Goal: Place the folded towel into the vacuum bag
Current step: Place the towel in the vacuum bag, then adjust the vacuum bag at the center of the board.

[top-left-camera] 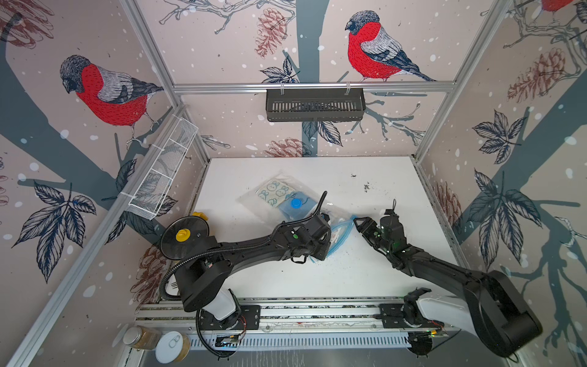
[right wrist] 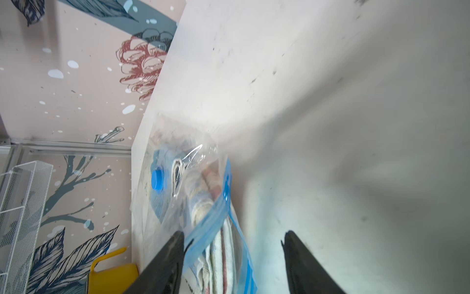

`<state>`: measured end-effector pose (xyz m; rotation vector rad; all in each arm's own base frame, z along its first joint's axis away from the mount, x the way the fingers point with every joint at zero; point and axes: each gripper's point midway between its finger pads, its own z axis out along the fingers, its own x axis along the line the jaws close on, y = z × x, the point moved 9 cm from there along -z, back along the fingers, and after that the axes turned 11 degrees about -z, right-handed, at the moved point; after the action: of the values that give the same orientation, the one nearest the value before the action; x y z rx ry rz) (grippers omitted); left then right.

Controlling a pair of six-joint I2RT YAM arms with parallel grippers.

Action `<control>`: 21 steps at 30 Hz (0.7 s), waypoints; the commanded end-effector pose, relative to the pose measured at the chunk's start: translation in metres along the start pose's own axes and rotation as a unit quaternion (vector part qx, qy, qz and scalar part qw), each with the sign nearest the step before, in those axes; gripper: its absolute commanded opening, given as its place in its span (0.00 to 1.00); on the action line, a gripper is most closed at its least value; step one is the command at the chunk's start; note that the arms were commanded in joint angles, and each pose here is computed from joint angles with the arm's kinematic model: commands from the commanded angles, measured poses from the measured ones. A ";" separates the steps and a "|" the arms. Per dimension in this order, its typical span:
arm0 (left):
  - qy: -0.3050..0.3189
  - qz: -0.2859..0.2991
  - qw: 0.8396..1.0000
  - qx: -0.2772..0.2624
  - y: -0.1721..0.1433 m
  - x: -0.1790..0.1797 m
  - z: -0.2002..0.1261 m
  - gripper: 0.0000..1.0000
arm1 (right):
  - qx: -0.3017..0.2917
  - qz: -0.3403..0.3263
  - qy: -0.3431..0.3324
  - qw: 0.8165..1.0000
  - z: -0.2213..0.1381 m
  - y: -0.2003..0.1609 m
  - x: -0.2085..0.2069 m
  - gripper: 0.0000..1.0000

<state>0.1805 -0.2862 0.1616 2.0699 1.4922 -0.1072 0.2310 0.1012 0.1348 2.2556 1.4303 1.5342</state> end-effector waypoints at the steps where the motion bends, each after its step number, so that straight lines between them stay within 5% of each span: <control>1: 0.008 0.003 1.000 -0.004 0.000 0.003 -0.003 0.00 | 0.013 -0.007 -0.011 1.000 -0.007 0.002 -0.010 0.64; 14: 0.014 0.010 1.000 0.000 -0.006 -0.002 0.001 0.00 | 0.070 -0.010 0.059 0.996 0.029 0.013 0.005 0.58; 21: 0.011 0.020 1.000 0.002 -0.010 -0.013 0.005 0.00 | 0.100 -0.014 0.063 0.993 0.049 0.000 0.008 0.34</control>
<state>0.1695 -0.2936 0.1569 2.1114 1.4662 -0.0800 0.2633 0.1219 0.1107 2.3218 1.6986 1.5534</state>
